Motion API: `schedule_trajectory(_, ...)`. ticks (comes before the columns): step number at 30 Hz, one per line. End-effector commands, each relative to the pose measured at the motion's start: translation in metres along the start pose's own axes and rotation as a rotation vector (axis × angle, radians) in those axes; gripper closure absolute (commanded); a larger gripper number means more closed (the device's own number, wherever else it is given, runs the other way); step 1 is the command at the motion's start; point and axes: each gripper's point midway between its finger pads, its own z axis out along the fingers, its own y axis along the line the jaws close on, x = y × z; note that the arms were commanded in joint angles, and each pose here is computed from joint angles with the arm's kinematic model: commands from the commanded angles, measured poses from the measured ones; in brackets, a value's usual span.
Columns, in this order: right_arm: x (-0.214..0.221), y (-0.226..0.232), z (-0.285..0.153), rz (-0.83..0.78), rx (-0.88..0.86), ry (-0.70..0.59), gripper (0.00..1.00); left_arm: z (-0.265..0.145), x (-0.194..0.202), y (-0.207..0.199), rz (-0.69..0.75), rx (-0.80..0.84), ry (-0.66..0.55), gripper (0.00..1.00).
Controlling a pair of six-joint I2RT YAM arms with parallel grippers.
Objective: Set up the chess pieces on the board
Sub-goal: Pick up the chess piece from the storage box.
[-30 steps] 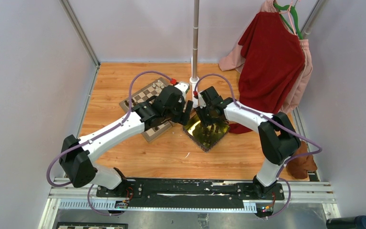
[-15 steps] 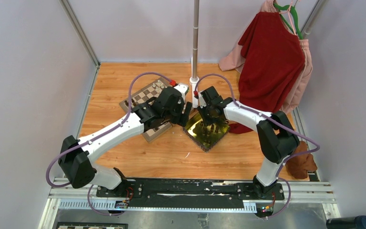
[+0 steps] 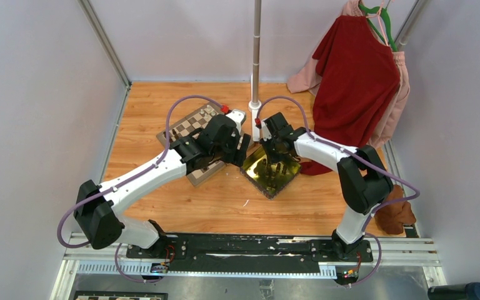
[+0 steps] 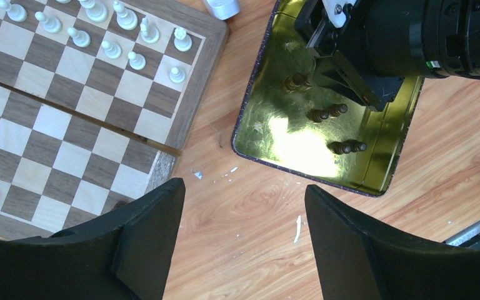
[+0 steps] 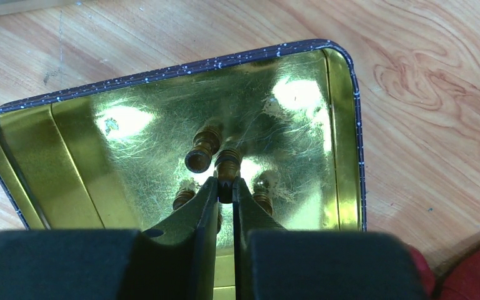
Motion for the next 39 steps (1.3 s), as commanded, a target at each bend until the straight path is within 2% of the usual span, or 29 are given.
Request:
schedule_trajectory(1, -0.001, -0.005, -0.007, 0.043, -0.004, -0.013, 1.00, -0.007, 0.001, 0.000, 0.012, -0.001, -0.009, 0.24)
schedule_trajectory(17, -0.008, -0.009, -0.016, 0.135, -0.080, -0.045, 1.00, -0.009, -0.002, 0.002, 0.007, -0.013, -0.016, 0.24)
schedule_trajectory(25, -0.033, -0.007, -0.047, 0.131, -0.079, -0.142, 1.00, -0.023, -0.008, 0.019, -0.022, -0.102, -0.043, 0.24)
schedule_trajectory(31, -0.057, 0.005, -0.082, 0.088, -0.089, -0.233, 1.00, -0.076, -0.022, 0.056, -0.163, -0.263, -0.189, 0.22)
schedule_trajectory(36, -0.074, 0.036, -0.093, 0.000, -0.095, -0.233, 1.00, -0.146, -0.039, 0.086, -0.294, -0.332, -0.391, 0.23)
schedule_trajectory(39, -0.088, 0.060, -0.089, -0.044, -0.105, -0.220, 1.00, -0.181, -0.046, 0.098, -0.316, -0.345, -0.478, 0.23)
